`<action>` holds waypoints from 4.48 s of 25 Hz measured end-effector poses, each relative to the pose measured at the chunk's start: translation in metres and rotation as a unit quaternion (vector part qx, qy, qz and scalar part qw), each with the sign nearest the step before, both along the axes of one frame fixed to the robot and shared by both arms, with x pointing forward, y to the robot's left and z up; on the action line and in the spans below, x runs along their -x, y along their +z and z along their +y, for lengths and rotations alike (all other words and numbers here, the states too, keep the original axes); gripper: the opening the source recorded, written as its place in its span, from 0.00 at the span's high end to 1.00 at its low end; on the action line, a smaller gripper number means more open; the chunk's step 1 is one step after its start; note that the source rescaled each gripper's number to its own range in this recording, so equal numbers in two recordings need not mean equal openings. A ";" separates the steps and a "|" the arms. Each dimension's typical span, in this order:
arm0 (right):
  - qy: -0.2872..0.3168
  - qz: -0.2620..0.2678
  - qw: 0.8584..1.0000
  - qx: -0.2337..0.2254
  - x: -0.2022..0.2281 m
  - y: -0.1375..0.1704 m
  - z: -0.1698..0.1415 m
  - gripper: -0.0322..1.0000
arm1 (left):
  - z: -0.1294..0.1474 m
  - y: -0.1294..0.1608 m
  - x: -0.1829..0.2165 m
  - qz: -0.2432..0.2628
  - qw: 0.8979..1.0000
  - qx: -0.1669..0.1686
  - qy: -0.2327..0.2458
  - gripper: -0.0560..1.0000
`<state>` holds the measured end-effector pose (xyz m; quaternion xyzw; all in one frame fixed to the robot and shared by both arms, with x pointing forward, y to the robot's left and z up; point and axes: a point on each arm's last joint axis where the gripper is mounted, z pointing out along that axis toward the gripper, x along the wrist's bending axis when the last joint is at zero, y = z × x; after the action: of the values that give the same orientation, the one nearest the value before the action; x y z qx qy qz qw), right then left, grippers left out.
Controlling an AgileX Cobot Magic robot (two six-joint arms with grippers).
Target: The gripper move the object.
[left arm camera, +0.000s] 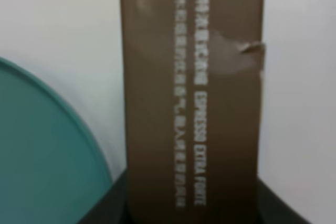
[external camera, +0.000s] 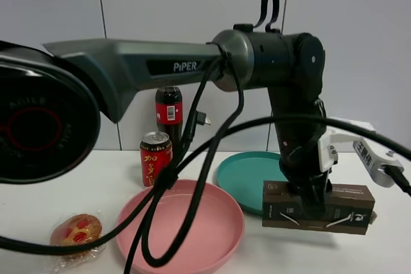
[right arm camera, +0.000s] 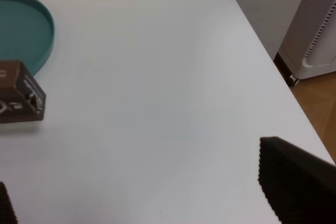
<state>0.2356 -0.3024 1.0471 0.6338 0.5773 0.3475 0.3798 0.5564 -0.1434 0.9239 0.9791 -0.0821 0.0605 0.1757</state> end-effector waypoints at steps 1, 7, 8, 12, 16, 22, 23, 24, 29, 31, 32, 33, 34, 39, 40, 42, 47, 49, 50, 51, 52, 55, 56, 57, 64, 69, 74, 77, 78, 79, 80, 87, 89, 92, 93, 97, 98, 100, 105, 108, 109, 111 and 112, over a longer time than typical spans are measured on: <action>0.000 0.000 1.000 0.000 0.000 0.000 0.000 0.00 | -0.001 -0.007 -0.001 0.004 1.000 -0.001 0.008 0.95; 0.000 0.000 1.000 0.000 0.000 0.000 0.000 0.00 | -0.003 -0.038 -0.003 0.007 1.000 -0.014 0.006 0.95; 0.000 0.000 1.000 0.000 0.000 0.000 0.000 0.00 | -0.003 -0.038 -0.004 0.001 1.000 -0.013 0.004 0.95; 0.000 0.000 1.000 0.000 0.000 0.000 0.000 0.00 | -0.003 -0.038 -0.007 -0.018 1.000 -0.012 -0.002 0.95; 0.000 0.000 1.000 0.000 0.000 0.000 0.000 0.00 | -0.003 -0.038 -0.007 -0.020 1.000 -0.013 -0.002 0.95; 0.000 0.000 1.000 0.000 0.000 0.000 0.000 0.00 | -0.001 -0.038 -0.006 -0.012 1.000 -0.025 -0.005 0.81; 0.000 0.000 1.000 0.000 0.000 0.000 0.000 0.00 | -0.001 -0.039 -0.005 -0.010 1.000 -0.027 -0.005 0.71; 0.000 0.000 1.000 0.000 0.000 0.000 0.000 0.00 | 0.000 -0.039 -0.005 -0.007 1.000 -0.030 -0.003 0.59; 0.000 0.000 1.000 0.000 0.000 0.000 0.000 0.00 | 0.002 -0.027 -0.006 -0.006 0.999 -0.035 0.028 0.15; 0.000 0.000 1.000 0.000 0.000 0.000 0.000 0.00 | 0.004 -0.011 -0.007 -0.010 0.998 -0.039 0.047 0.10; 0.000 0.000 1.000 0.000 0.000 0.000 0.000 0.00 | 0.004 0.005 -0.009 -0.023 0.997 -0.029 0.061 0.09; 0.000 0.000 1.000 0.000 0.000 0.000 0.000 0.00 | 0.005 0.020 -0.010 -0.033 0.996 -0.015 0.079 0.08; 0.000 0.000 1.000 0.000 0.000 0.000 0.000 0.00 | 0.006 0.043 -0.012 -0.049 0.994 0.006 0.099 0.08; 0.000 0.000 1.000 0.000 0.000 0.000 0.000 0.00 | 0.046 0.185 -0.015 -0.134 0.961 0.133 0.201 0.08; 0.000 0.000 1.000 0.000 0.000 0.000 0.000 0.00 | 0.062 0.214 -0.015 -0.157 0.951 0.153 0.218 0.08; 0.000 0.000 1.000 0.000 0.000 0.000 0.000 0.00 | 0.096 0.261 -0.015 -0.198 0.931 0.181 0.248 0.08; 0.000 0.000 1.000 0.000 0.000 0.000 0.000 0.00 | 0.189 0.339 -0.011 -0.239 0.878 0.227 0.346 0.08; 0.000 0.000 1.000 0.000 0.000 0.000 0.000 0.00 | 0.229 0.358 -0.003 -0.246 0.861 0.228 0.382 0.08; 0.000 0.000 1.000 0.000 0.000 0.000 0.000 0.00 | 0.245 0.360 -0.001 -0.244 0.857 0.220 0.398 0.08; 0.000 0.000 1.000 0.000 0.000 0.000 0.000 0.00 | 0.265 0.363 0.003 -0.244 0.849 0.213 0.417 0.08; 0.000 0.000 1.000 0.000 0.000 0.000 0.000 0.00 | 0.287 0.365 0.007 -0.245 0.841 0.202 0.438 0.08; 0.000 0.000 1.000 0.000 0.000 0.000 0.000 0.00 | 0.345 0.364 0.030 -0.240 0.812 0.176 0.502 0.08; 0.000 0.000 1.000 0.000 0.000 0.000 0.000 0.00 | 0.362 0.361 0.038 -0.236 0.801 0.169 0.523 0.08; 0.000 0.000 1.000 0.000 0.000 0.000 0.000 0.00 | 0.380 0.357 0.049 -0.230 0.787 0.162 0.548 0.08; 0.000 0.000 1.000 0.000 0.000 0.000 0.000 0.00 | 0.451 0.310 0.149 -0.174 0.704 0.155 0.671 0.08; 0.000 0.000 1.000 0.000 0.000 0.000 0.000 0.00 | 0.456 0.272 0.237 -0.189 0.674 0.181 0.691 0.08; 0.000 0.000 1.000 0.000 0.000 0.000 0.000 0.00 | 0.452 0.214 0.301 -0.204 0.646 0.227 0.700 0.08; 0.000 0.000 1.000 0.000 0.000 0.000 0.000 0.00 | 0.450 0.176 0.335 -0.226 0.632 0.257 0.695 0.08; 0.000 0.000 1.000 0.000 0.000 0.000 0.000 0.00 | 0.450 0.170 0.340 -0.228 0.625 0.267 0.697 0.08; 0.000 0.000 1.000 0.000 0.000 0.000 0.000 0.00 | 0.450 0.163 0.345 -0.230 0.618 0.278 0.699 0.08; 0.000 0.000 1.000 0.000 0.000 0.000 0.000 0.00 | 0.450 0.158 0.347 -0.226 0.608 0.288 0.705 0.08; 0.000 0.000 1.000 0.000 0.000 0.000 0.000 0.00 | 0.450 0.133 0.334 -0.199 0.601 0.283 0.721 0.08; 0.000 0.000 1.000 0.000 0.000 0.000 0.000 0.00 | 0.449 0.133 0.330 -0.214 0.603 0.295 0.710 0.08; 0.000 0.000 1.000 0.000 0.000 0.000 0.000 0.00 | 0.449 0.129 0.325 -0.217 0.603 0.301 0.706 0.08; 0.000 0.000 1.000 0.000 0.000 0.000 0.000 0.00 | 0.449 0.130 0.325 -0.219 0.602 0.302 0.706 0.08; 0.000 0.000 1.000 0.000 0.000 0.000 0.000 0.00 | 0.449 0.130 0.325 -0.221 0.602 0.305 0.704 0.08; 0.000 0.000 1.000 0.000 0.000 0.000 0.000 0.00 | 0.449 0.130 0.325 -0.221 0.602 0.305 0.704 0.08; 0.000 0.000 1.000 0.000 0.000 0.000 0.000 0.00 | 0.449 0.130 0.325 -0.220 0.600 0.307 0.705 0.08; 0.000 0.000 1.000 0.000 0.000 0.000 0.000 0.00 | 0.449 0.130 0.325 -0.216 0.594 0.312 0.710 0.08; 0.000 0.000 1.000 0.000 0.000 0.000 0.000 0.00 | 0.449 0.130 0.325 -0.216 0.594 0.312 0.710 0.08; 0.000 0.000 1.000 0.000 0.000 0.000 0.000 0.00 | 0.449 0.130 0.325 -0.216 0.594 0.312 0.710 0.08; 0.000 0.000 1.000 0.000 0.000 0.000 0.000 0.00 | 0.449 0.130 0.325 -0.215 0.594 0.313 0.710 0.08; 0.000 0.000 1.000 0.000 0.000 0.000 0.000 0.00 | 0.449 0.130 0.325 -0.215 0.594 0.313 0.709 0.08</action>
<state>0.2356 -0.3024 1.0471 0.6338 0.5773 0.3475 0.3798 0.2319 0.3056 1.0543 0.5718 0.6271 0.3966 0.3501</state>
